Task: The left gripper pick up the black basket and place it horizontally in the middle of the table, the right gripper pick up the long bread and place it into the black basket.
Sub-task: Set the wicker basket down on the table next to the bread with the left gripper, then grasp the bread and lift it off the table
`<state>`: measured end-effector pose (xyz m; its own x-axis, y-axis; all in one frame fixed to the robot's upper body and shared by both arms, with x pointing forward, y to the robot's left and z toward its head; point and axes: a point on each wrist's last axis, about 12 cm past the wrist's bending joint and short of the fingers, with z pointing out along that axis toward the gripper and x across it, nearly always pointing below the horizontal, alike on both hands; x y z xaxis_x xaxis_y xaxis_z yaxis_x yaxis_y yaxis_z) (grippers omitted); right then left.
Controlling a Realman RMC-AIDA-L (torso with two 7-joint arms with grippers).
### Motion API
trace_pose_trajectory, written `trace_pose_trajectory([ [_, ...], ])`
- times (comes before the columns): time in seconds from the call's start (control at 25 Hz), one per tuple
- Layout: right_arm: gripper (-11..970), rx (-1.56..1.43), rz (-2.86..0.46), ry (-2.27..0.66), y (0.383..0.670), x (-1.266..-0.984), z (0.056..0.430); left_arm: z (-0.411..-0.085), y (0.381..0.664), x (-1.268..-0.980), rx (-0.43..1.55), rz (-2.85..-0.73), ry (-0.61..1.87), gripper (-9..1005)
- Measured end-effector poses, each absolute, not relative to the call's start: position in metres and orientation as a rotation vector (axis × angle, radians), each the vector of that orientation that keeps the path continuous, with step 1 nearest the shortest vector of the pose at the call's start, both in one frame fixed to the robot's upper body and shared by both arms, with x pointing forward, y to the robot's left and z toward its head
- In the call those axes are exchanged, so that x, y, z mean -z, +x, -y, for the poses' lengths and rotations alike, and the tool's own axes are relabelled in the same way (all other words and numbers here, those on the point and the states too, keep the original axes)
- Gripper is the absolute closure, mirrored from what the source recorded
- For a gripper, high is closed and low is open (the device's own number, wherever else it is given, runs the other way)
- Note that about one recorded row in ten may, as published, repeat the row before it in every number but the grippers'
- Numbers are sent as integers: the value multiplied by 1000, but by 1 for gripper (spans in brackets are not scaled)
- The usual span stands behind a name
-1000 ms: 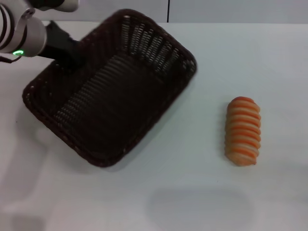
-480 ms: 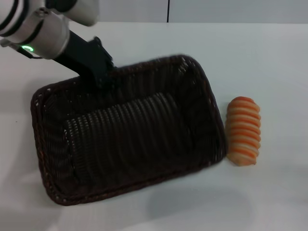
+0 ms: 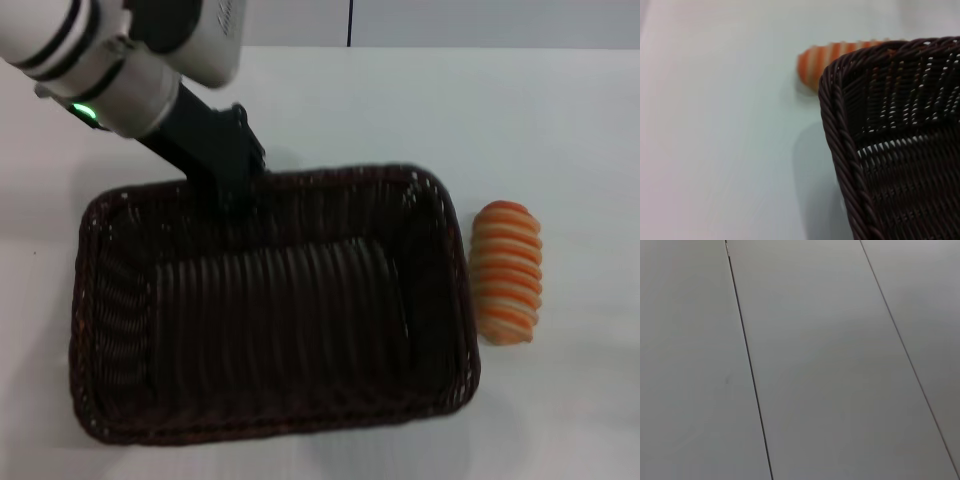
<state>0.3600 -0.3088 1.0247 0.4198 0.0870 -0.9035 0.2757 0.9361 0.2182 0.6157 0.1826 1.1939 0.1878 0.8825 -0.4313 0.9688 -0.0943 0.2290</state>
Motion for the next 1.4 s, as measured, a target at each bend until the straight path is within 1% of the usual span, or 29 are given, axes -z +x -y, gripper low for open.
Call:
trace_pose_trajectory([
  [0.16, 132, 122, -1139, 358, 360, -1025, 309, -176, 613, -1188, 256, -1710, 2075, 779],
  [0.32, 132, 121, -1137, 356, 361, -1025, 309, -174, 613, -1189, 259, -1708, 2083, 770],
  [0.4, 132, 121, -1137, 355, 361, -1025, 309, -166, 611, -1189, 271, -1712, 2108, 766],
  [0.52, 132, 120, -1136, 354, 362, -1025, 309, -166, 611, -1189, 271, -1712, 2108, 759],
  [0.56, 132, 120, -1136, 354, 362, -1025, 309, -161, 610, -1187, 267, -1699, 2121, 757],
  [0.6, 132, 120, -1137, 354, 362, -1025, 309, -155, 609, -1186, 286, -1674, 2109, 755],
  [0.72, 132, 121, -1138, 354, 361, -1025, 309, -154, 609, -1186, 291, -1667, 2103, 748],
  [0.92, 132, 122, -1138, 354, 361, -1025, 309, -150, 613, -1194, 220, -1610, 2035, 737],
  [1.04, 132, 122, -1138, 352, 361, -1025, 309, -149, 620, -1207, 31, -1518, 1862, 621],
  [1.12, 132, 117, -1139, 349, 361, -1025, 309, -149, 620, -1207, 31, -1518, 1862, 544],
  [1.16, 132, 116, -1140, 348, 361, -1025, 309, -151, 619, -1211, -154, -1420, 1703, 505],
  [1.2, 132, 113, -1141, 346, 361, -1025, 308, -151, 619, -1213, -269, -1350, 1601, 443],
  [1.24, 132, 112, -1141, 345, 361, -1025, 308, -152, 617, -1214, -340, -1303, 1529, 381],
  [1.28, 133, 111, -1141, 344, 361, -1025, 308, -152, 617, -1214, -340, -1303, 1529, 320],
  [1.32, 133, 111, -1141, 344, 362, -1025, 308, -155, 617, -1222, -420, -1256, 1387, 258],
  [1.36, 133, 110, -1141, 345, 362, -1025, 308, -157, 617, -1225, -438, -1240, 1311, 254],
  [1.4, 133, 108, -1141, 345, 362, -1025, 307, -157, 617, -1225, -438, -1240, 1311, 250],
])
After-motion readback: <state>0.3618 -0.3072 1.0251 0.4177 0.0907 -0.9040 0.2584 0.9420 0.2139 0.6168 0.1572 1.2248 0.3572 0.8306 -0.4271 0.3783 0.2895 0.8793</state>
